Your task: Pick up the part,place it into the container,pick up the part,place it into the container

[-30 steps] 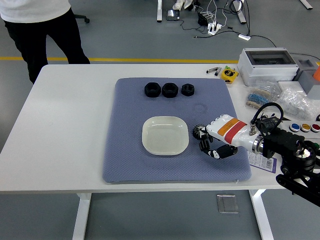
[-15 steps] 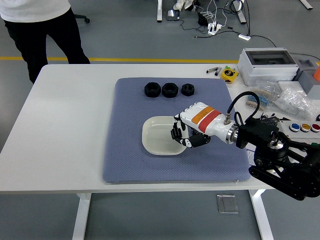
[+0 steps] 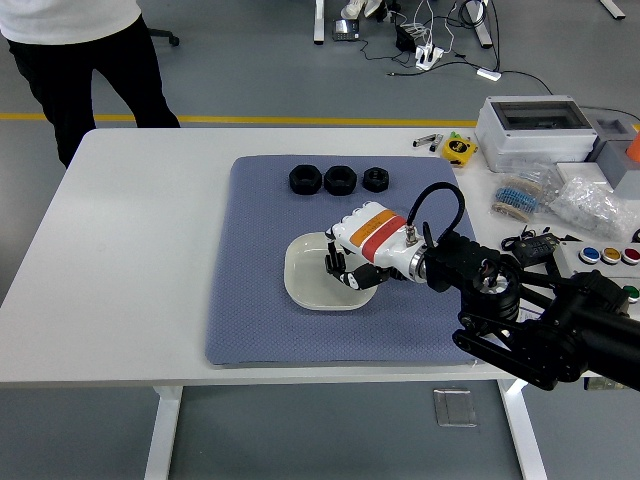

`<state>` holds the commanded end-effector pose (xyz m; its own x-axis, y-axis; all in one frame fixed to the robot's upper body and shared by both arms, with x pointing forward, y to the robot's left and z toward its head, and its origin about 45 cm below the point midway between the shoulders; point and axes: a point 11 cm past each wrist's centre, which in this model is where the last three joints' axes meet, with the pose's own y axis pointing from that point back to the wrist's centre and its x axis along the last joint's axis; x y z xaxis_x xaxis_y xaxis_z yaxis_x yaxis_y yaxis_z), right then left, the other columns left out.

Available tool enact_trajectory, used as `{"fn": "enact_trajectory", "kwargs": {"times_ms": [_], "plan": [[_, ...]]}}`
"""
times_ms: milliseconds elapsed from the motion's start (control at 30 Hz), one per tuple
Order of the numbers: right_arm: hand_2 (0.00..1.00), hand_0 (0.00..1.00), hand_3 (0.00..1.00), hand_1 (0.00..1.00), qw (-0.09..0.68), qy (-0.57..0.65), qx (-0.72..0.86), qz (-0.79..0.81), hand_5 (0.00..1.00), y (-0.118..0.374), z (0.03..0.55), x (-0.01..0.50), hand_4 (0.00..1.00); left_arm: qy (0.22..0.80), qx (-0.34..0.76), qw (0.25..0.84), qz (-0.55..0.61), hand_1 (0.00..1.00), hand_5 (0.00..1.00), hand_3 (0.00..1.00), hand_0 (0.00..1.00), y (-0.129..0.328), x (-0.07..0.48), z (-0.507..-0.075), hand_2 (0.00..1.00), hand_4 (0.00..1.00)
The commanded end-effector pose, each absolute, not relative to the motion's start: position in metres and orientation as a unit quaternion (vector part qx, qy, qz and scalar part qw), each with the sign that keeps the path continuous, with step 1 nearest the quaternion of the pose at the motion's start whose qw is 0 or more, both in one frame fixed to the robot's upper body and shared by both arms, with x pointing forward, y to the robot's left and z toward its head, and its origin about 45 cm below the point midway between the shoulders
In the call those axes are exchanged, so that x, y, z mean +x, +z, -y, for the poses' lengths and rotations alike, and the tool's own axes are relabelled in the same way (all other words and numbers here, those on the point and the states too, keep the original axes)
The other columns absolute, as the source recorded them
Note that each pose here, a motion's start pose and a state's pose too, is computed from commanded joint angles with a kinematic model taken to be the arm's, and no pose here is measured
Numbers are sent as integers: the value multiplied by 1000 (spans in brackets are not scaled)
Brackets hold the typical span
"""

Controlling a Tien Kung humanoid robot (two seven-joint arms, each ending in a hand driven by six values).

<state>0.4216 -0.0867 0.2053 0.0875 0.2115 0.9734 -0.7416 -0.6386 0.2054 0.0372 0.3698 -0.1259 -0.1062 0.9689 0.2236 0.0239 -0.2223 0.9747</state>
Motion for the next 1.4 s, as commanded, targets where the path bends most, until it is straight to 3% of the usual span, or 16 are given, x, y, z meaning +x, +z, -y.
{"fn": "enact_trajectory", "kwargs": {"times_ms": [100, 133, 500, 933, 1200, 1400], "plan": [[583, 204, 695, 370, 376, 649, 631, 198, 323, 204, 86, 421, 873, 576, 529, 410, -469, 768, 769, 583, 834, -126, 37, -371, 807, 494], [680, 235, 850, 384, 376, 650, 631, 196, 370, 203, 86, 421, 998, 576, 529, 410, -469, 769, 767, 582, 834, -126, 37, -371, 807, 494], [688, 238, 854, 386, 378, 647, 631, 202, 392, 205, 93, 423, 998, 576, 529, 410, -470, 770, 762, 583, 833, -126, 36, -371, 806, 495], [665, 233, 807, 380, 377, 646, 610, 263, 400, 250, 126, 440, 998, 576, 530, 408, -470, 769, 758, 586, 833, -125, 35, -373, 803, 497], [662, 238, 803, 387, 449, 623, 599, 227, 408, 213, 158, 447, 998, 579, 528, 407, -470, 769, 757, 586, 833, -125, 36, -373, 802, 497], [660, 238, 800, 391, 462, 616, 603, 210, 415, 199, 164, 444, 998, 580, 525, 407, -471, 769, 757, 586, 833, -125, 38, -372, 803, 497]]}}
